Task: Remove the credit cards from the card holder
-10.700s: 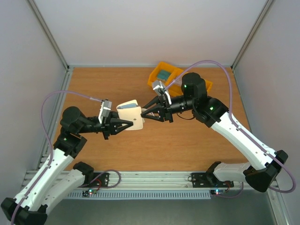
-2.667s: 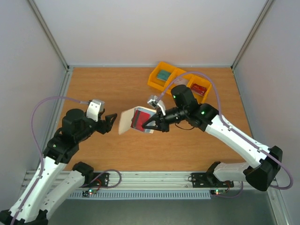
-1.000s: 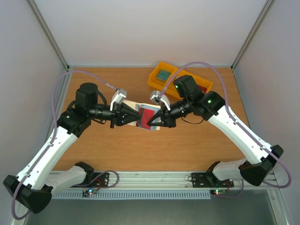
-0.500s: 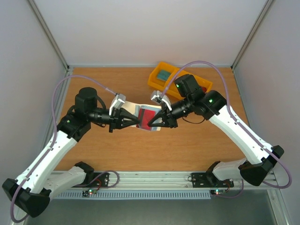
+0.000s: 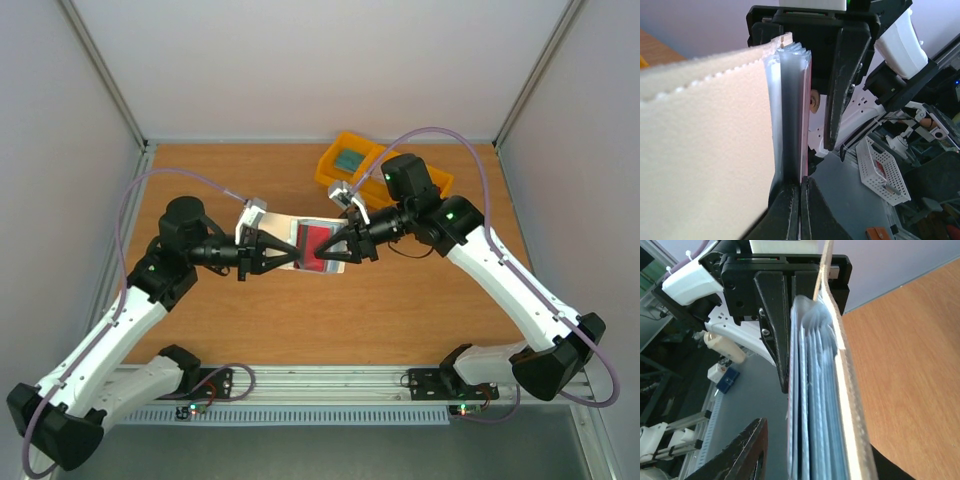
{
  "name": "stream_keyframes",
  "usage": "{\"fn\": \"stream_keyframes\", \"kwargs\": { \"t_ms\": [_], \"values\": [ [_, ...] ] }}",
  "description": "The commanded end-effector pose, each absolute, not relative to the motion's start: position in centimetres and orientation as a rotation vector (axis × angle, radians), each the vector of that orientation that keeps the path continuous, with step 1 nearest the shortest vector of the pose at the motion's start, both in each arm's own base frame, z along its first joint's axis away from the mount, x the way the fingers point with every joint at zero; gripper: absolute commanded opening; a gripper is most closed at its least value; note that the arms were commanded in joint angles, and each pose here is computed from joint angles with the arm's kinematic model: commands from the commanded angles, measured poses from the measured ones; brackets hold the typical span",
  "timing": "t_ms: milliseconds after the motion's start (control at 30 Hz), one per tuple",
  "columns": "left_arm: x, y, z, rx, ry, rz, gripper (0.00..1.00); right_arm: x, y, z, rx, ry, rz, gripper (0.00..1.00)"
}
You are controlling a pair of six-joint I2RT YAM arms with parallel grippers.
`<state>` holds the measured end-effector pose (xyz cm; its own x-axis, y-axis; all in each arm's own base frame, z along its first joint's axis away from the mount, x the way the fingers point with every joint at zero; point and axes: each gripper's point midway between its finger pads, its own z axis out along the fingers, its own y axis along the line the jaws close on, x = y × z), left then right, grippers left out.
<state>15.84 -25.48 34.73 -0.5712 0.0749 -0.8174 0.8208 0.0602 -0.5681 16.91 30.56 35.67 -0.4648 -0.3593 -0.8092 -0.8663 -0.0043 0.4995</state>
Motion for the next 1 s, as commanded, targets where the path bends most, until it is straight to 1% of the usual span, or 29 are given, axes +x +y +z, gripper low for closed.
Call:
{"fn": "stream_keyframes", "kwargs": {
  "t_ms": [0, 33, 100, 167, 233, 267, 300, 500, 600, 867, 933, 967],
  "values": [
    [15.9, -25.2, 36.3, 0.87, 1.656, -1.565, 0.0, 16.5, 30.1, 36.9, -1.25, 1.778, 1.527, 0.37],
    [16.0, -25.1, 36.5, 0.862, 1.648, -1.565, 0.0, 16.6, 30.2, 36.8, -1.246, 1.783, 1.528, 0.36],
    [16.2, -24.9, 36.8, 0.847, 1.642, -1.566, 0.0, 16.7, 30.0, 36.7, -1.238, 1.786, 1.524, 0.29],
    [16.3, -24.8, 36.7, 0.837, 1.647, -1.565, 0.0, 16.9, 29.8, 36.7, -1.229, 1.791, 1.523, 0.15],
    [16.4, -24.6, 36.5, 0.834, 1.653, -1.567, 0.0, 16.9, 29.7, 36.5, -1.231, 1.798, 1.527, 0.05],
    [16.4, -24.6, 36.4, 0.832, 1.656, -1.57, 0.0, 16.8, 29.6, 36.5, -1.233, 1.802, 1.524, 0.02],
    [16.4, -24.5, 36.4, 0.833, 1.657, -1.572, 0.0, 16.9, 29.5, 36.5, -1.234, 1.805, 1.517, 0.01],
    [15.9, -24.0, 35.4, 0.863, 1.683, -1.571, 0.0, 17.6, 27.8, 37.0, -1.189, 1.807, 1.489, 0.02],
    [15.9, -24.1, 35.1, 0.873, 1.691, -1.586, 0.0, 17.6, 27.9, 37.4, -1.193, 1.794, 1.519, 0.09],
    [16.0, -24.1, 35.5, 0.871, 1.674, -1.588, 0.0, 17.3, 28.0, 37.8, -1.204, 1.77, 1.547, 0.24],
    [16.0, -24.1, 35.4, 0.866, 1.68, -1.589, 0.0, 17.2, 27.9, 37.7, -1.206, 1.774, 1.537, 0.25],
    [16.0, -24.1, 35.3, 0.863, 1.681, -1.586, 0.0, 17.2, 27.9, 37.7, -1.205, 1.778, 1.538, 0.24]
  ]
}}
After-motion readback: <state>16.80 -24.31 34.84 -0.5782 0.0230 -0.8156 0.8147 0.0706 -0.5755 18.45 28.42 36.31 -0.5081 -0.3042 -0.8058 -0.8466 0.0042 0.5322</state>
